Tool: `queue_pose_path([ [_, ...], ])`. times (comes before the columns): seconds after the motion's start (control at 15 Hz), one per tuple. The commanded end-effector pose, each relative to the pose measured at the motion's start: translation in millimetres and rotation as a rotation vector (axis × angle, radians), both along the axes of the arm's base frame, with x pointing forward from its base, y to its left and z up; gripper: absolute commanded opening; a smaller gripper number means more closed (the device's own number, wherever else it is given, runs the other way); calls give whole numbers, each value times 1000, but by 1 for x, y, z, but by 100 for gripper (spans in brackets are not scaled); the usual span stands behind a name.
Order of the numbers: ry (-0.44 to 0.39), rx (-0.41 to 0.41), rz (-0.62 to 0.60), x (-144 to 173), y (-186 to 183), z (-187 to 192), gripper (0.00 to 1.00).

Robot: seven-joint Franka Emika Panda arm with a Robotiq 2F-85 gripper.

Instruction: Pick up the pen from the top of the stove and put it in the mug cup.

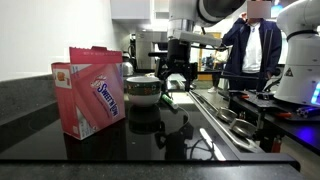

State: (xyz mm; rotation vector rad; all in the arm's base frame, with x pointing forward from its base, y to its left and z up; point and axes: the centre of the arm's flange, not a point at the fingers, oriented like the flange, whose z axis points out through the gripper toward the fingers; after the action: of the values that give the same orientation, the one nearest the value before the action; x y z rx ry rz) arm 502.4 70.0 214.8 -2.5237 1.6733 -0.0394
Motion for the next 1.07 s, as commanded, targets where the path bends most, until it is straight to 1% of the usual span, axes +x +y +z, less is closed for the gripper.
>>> queue_pose_path([
  [0.0, 19, -30, -12, 15, 12, -15, 95],
  [0.07, 22, -32, -3, 18, 15, -18, 95],
  [0.13, 20, -31, -2, 21, 18, -17, 89],
  [0.2, 17, -31, -1, 23, 21, -17, 70],
  [0.27, 15, -32, -4, 25, 22, -16, 61],
  [0.47, 1, -37, -13, 23, 24, -9, 39],
  [0.53, -8, -37, -13, 21, 24, -6, 76],
  [0.67, -30, -36, -16, 15, 22, 1, 79],
  [0.87, -56, -45, -31, 4, 19, 9, 100],
  [1.0, -72, -54, -25, -1, 19, 13, 100],
])
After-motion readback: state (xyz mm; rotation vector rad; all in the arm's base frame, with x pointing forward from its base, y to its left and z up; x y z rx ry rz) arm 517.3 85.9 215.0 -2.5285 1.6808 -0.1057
